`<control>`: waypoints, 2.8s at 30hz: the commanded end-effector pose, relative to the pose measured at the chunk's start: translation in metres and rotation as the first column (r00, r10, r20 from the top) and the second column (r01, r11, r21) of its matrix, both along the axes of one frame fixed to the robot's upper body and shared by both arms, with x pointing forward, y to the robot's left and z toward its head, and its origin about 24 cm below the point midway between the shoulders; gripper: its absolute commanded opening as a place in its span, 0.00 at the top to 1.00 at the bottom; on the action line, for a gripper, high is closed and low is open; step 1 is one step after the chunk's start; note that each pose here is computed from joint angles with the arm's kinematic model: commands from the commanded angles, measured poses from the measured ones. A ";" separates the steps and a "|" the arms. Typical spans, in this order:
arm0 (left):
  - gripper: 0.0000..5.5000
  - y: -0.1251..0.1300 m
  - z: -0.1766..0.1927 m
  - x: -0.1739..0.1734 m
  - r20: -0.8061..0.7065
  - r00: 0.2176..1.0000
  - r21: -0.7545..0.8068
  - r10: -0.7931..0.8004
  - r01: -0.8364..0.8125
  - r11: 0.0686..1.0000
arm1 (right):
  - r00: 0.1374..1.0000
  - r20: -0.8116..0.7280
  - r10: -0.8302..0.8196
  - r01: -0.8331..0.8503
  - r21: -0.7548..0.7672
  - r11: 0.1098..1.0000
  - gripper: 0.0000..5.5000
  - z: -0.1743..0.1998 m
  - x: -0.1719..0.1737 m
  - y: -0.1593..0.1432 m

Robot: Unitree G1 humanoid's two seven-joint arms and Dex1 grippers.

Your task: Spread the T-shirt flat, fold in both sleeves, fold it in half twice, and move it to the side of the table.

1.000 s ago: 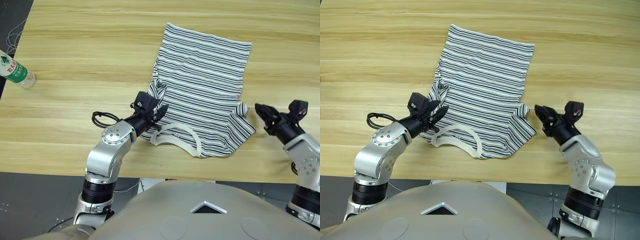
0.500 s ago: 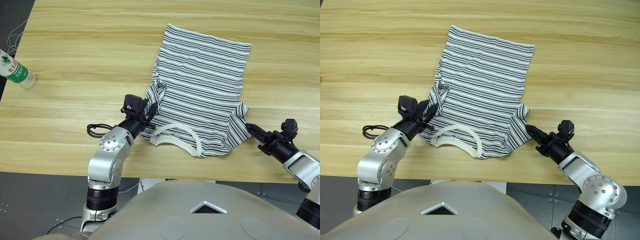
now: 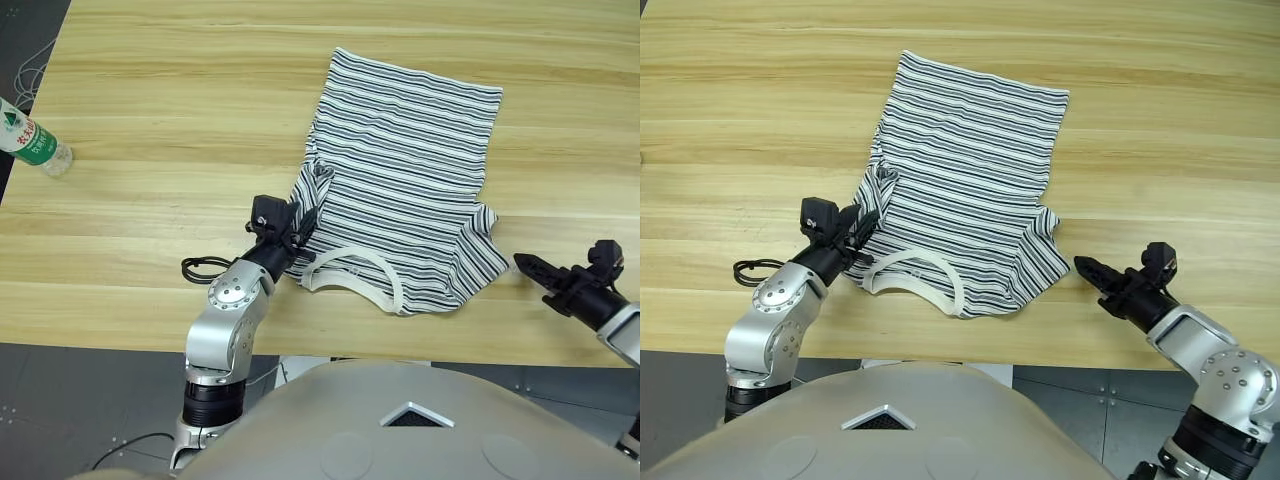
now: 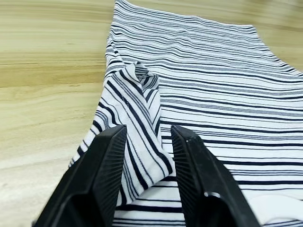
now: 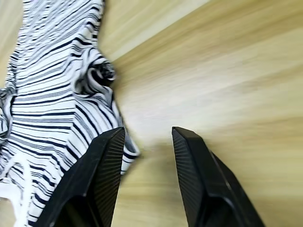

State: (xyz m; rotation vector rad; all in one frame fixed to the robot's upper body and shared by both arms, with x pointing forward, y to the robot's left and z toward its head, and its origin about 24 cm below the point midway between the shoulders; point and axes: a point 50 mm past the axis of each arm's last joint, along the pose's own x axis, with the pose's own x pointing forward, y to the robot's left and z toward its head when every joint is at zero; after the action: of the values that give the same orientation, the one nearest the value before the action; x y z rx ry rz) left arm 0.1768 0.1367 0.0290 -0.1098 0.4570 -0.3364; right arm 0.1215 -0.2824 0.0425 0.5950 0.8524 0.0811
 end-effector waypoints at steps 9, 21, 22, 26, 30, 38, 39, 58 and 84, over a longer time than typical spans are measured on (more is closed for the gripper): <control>0.68 -0.004 0.001 -0.001 0.009 1.000 0.006 0.020 -0.020 1.000 | 0.962 -0.143 0.233 -0.210 0.158 0.965 0.66 -0.006 -0.036 0.038; 0.68 0.000 0.000 -0.002 0.009 1.000 0.006 0.026 -0.026 1.000 | 0.993 -0.106 0.050 -0.057 -0.061 0.997 0.66 -0.019 -0.014 0.020; 0.68 0.000 0.000 -0.002 0.010 1.000 0.006 0.027 -0.027 1.000 | 0.993 -0.105 0.050 -0.056 -0.062 0.997 0.66 -0.019 -0.013 0.020; 0.68 0.000 0.001 -0.002 0.013 1.000 0.006 0.025 -0.025 1.000 | 0.993 -0.092 0.070 -0.073 -0.036 0.997 0.66 -0.020 -0.011 0.028; 0.68 0.001 0.001 -0.001 0.016 1.000 0.008 0.025 -0.025 1.000 | 0.992 -0.079 0.094 -0.096 -0.016 0.995 0.66 -0.020 -0.009 0.036; 0.68 0.001 0.001 0.001 0.021 0.999 0.011 0.025 -0.025 1.000 | 0.993 -0.049 0.109 -0.110 -0.011 0.994 0.76 -0.021 -0.002 0.046; 0.68 0.001 0.002 0.001 0.022 0.999 0.011 0.025 -0.026 1.000 | 0.993 -0.043 0.109 -0.109 -0.016 0.994 0.79 -0.021 -0.001 0.046; 0.68 0.005 0.001 0.005 0.032 0.999 0.015 0.036 -0.037 0.999 | 0.991 0.121 0.051 -0.011 -0.315 0.949 0.97 -0.003 0.044 0.004; 0.68 0.007 0.002 0.004 0.040 0.998 0.013 0.048 -0.049 0.999 | 0.870 0.033 0.492 -0.418 -0.480 0.771 0.97 -0.004 0.045 0.049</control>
State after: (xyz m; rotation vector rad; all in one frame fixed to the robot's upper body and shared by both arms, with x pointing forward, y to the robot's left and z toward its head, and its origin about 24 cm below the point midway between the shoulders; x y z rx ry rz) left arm 0.1798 0.1418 0.0296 -0.1091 0.4280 -0.2943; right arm 0.1661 -0.2374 0.0418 -0.0705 0.7925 0.3426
